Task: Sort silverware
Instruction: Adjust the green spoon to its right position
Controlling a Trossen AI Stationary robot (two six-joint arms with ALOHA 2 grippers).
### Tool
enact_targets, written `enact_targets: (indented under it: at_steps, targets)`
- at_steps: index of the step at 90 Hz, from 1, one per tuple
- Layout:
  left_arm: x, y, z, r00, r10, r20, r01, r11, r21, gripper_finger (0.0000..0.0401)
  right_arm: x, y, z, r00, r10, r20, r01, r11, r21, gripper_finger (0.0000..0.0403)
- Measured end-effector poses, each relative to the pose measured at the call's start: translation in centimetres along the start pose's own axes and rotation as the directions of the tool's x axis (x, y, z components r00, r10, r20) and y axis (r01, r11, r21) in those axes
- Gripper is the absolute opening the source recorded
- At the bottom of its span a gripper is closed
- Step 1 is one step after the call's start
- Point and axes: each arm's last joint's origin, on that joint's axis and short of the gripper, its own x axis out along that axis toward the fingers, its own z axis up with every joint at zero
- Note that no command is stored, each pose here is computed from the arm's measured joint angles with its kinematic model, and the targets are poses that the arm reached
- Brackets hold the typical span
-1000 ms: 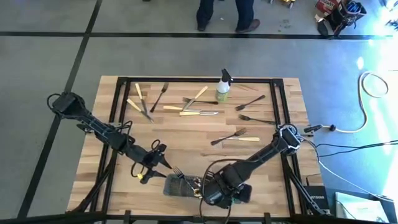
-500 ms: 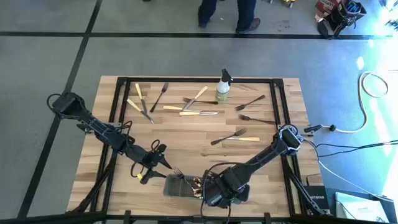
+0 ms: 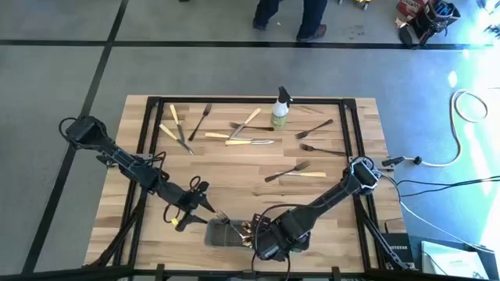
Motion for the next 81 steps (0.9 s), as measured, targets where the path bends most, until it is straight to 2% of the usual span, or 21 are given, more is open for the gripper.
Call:
enact_targets:
  at_steps: [27, 43, 48, 58, 81]
  targets:
    - [0.0, 0.0, 0.1, 1.000, -0.006, 0.012, 0.005, 1.000, 0.016, 0.0186, -1.9, -0.5, 0.4, 0.997, -0.055, 0.052, 0.055, 0.998, -0.008, 0.0250]
    - [0.0, -0.3, 0.3, 0.999, -0.004, 0.037, 0.003, 1.000, 0.011, 0.0186, -1.7, -0.4, 0.2, 0.999, -0.044, 0.031, 0.043, 0.998, 0.046, 0.0250]
    - [0.0, -0.3, 0.7, 0.998, 0.007, 0.066, -0.007, 1.000, 0.003, 0.0186, -1.7, -0.9, 0.3, 0.995, -0.083, 0.049, 0.079, 0.994, 0.080, 0.0250]
    - [0.0, -0.4, 0.9, 0.997, 0.005, 0.081, -0.005, 1.000, -0.004, 0.0186, -1.6, -1.1, 0.2, 0.995, -0.065, 0.077, 0.055, 0.991, 0.124, 0.0250]
    - [0.1, -0.4, 0.9, 0.996, -0.010, 0.088, 0.010, 1.000, 0.004, 0.0186, -1.7, -1.6, 0.0, 0.993, -0.070, 0.098, 0.056, 0.990, 0.133, 0.0250]
